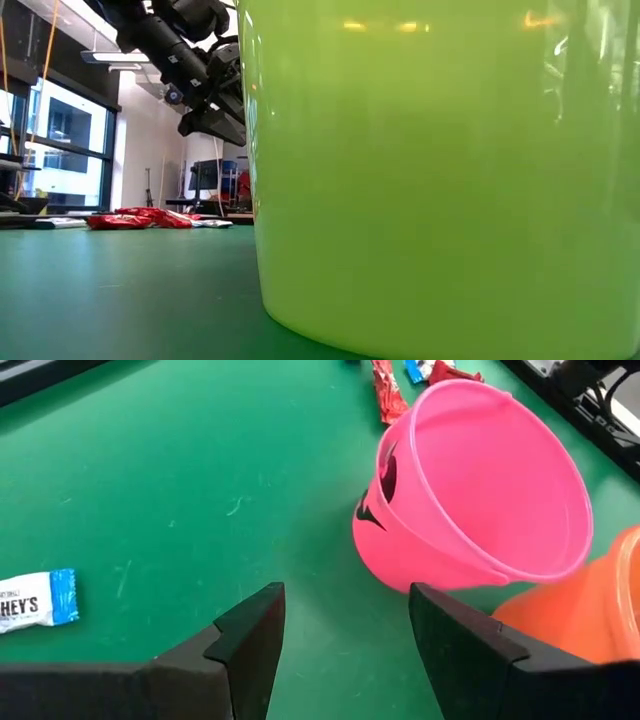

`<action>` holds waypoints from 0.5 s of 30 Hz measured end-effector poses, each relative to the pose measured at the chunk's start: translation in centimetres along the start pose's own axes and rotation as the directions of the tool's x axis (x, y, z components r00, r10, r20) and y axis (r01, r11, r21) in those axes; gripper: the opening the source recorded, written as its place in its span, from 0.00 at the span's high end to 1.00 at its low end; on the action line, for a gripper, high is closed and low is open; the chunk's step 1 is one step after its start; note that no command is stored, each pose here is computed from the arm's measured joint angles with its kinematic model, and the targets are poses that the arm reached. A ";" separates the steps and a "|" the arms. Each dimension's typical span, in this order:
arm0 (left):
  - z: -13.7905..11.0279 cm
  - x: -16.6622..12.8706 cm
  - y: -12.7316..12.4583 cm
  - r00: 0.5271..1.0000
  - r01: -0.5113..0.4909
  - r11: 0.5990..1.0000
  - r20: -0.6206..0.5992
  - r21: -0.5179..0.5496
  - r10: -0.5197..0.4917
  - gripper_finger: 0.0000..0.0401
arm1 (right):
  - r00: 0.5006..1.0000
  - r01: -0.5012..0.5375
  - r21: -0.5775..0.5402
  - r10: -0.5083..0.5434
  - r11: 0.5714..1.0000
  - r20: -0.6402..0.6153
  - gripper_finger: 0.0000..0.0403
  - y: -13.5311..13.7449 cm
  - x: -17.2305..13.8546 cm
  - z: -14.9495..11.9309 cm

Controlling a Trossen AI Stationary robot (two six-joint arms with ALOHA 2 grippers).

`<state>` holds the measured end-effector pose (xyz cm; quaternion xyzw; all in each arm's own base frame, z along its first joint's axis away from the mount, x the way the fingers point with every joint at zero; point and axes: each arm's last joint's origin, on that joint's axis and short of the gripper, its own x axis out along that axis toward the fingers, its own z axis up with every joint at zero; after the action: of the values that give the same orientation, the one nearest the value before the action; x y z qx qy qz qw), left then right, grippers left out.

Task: Sort candy by brand, put in halloween buckets
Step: Put the orange gummy into the orange bucket

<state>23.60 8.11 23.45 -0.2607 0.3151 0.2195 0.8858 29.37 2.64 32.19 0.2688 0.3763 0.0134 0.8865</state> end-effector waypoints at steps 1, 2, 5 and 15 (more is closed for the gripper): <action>0.0 0.0 0.0 1.000 0.000 1.000 0.000 0.000 0.000 0.49 | 1.000 -0.016 -0.016 0.016 1.000 -0.006 1.00 0.6 0.4 -0.3; 0.0 0.0 0.0 1.000 0.000 1.000 0.001 0.000 0.000 0.49 | 0.999 -0.033 -0.031 0.033 0.999 -0.008 1.00 1.1 0.8 -0.4; 0.0 0.0 0.0 1.000 -0.001 1.000 -0.001 0.001 0.001 0.49 | 0.998 -0.051 -0.054 0.049 0.997 -0.025 0.99 1.9 2.3 -0.9; 0.0 0.0 0.0 1.000 -0.002 1.000 -0.003 0.010 0.002 0.49 | 0.995 -0.010 -0.098 0.000 0.995 -0.101 0.63 2.0 4.9 -0.4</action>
<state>23.57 8.11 23.42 -0.2561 0.3177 0.2185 0.8864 32.99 5.66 29.71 0.2251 0.4187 0.0478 0.8785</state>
